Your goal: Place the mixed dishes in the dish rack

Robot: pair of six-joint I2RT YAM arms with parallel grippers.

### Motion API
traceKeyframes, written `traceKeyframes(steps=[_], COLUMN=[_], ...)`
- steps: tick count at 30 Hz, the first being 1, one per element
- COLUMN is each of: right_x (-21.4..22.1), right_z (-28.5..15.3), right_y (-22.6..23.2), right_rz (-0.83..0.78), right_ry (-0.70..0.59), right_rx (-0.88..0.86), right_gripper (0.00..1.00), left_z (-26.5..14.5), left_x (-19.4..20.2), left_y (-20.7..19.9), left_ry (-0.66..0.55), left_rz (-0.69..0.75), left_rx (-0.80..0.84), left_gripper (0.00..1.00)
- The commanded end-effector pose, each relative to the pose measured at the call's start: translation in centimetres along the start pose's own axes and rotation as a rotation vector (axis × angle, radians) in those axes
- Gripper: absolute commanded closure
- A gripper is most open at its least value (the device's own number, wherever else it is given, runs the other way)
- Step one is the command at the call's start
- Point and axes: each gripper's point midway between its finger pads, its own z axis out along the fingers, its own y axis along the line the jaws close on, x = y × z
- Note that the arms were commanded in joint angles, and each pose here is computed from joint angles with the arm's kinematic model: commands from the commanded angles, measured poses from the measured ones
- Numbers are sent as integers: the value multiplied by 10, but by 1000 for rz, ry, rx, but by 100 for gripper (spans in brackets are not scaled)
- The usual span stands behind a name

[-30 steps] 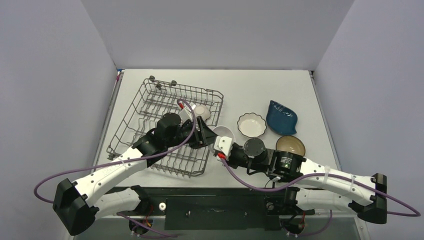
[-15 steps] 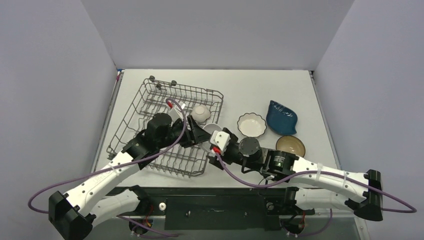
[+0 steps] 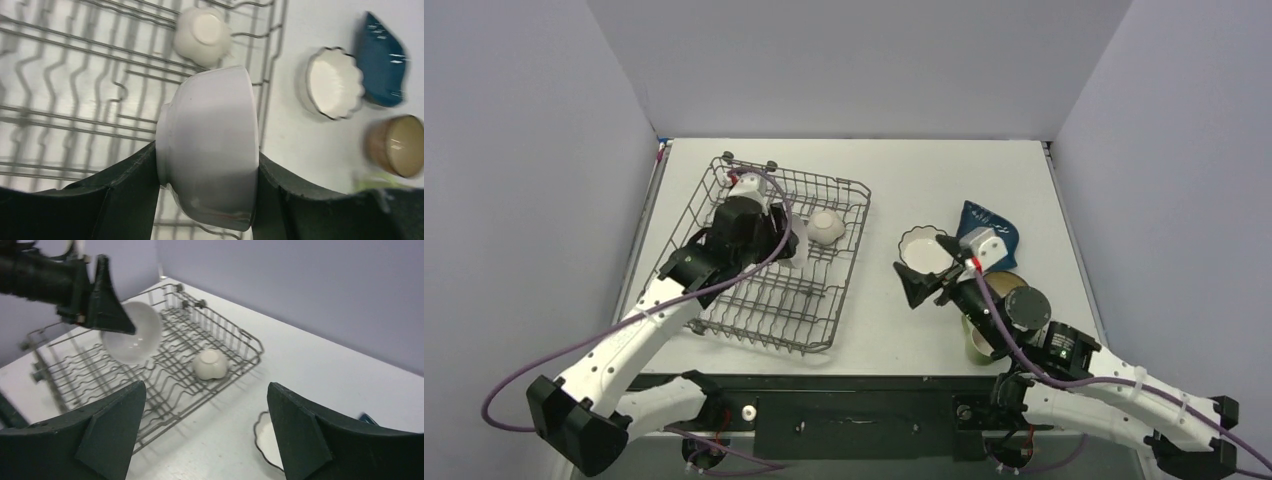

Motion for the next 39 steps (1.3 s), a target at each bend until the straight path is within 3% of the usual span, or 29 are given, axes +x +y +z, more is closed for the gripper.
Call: traceKeyframes(steps=[1,7,13,23,34,39], right_x=[24,30,29,34,34,33], right_z=[-11,-26,-39,-42,-39,-39], right_y=[-53,-62,-72,-75,-71,-71], right_rz=[136,195,207,219,220,218], right_ry=[35,24,13,12,20,22], right_rx=[258,238,283,298,279,277], right_gripper=[12,11,11,11,11,11], left_z=[17,64,114,183,209,215], left_x=[-49,-81,-96,-88,-59,-49], left_y=[48,74,93,116,132,133], left_ry=[-130,-142,-64,88,180,226], left_rz=[270,484,658,911,939,921], left_rx=[-316,-534,-697,-840,-823,-795], left_gripper=[100,100,100,100,100,89])
